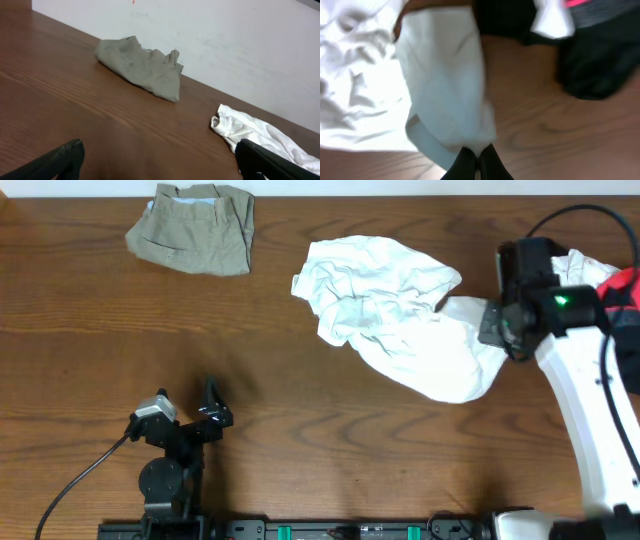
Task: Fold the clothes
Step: 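Pull the shirt edge rightward to stretch the shirt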
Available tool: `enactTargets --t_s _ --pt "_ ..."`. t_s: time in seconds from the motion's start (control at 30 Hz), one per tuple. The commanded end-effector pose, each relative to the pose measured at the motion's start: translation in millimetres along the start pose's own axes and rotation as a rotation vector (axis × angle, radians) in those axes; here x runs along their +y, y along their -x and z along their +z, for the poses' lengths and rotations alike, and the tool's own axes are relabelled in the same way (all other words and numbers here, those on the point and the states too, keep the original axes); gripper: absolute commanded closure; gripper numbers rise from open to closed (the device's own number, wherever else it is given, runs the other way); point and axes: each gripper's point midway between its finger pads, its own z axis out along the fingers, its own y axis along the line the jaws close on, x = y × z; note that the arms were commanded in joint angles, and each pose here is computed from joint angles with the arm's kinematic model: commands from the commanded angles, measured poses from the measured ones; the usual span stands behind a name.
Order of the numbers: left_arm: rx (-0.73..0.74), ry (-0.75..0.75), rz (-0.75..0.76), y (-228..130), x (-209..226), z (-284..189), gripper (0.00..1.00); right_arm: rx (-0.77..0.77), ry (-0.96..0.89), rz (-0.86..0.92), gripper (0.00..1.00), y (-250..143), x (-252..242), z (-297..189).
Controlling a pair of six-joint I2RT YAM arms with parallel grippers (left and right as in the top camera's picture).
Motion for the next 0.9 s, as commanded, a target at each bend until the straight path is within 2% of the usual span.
enactTargets --t_s 0.0,0.3,0.6,0.77,0.87 --pt "0.031 0.041 0.021 -14.6 10.8 1.8 0.02 -0.112 -0.200 0.111 0.98 19.1 -44.6 -13.3" --pt "0.031 0.041 0.021 -14.6 10.8 1.8 0.02 -0.082 -0.492 0.431 0.98 5.4 -131.5 -7.6" --pt "0.037 0.027 0.020 -15.7 8.6 1.8 0.02 0.074 -0.360 0.540 0.97 -15.6 -135.2 13.6" --pt "0.086 -0.111 -0.002 -23.4 -15.7 0.3 0.02 0.102 -0.353 0.530 0.97 -22.0 -131.3 19.6" --pt "0.146 -0.251 -0.105 -30.0 -40.8 -5.2 0.02 0.111 -0.356 0.527 0.97 -23.7 -130.5 23.5"
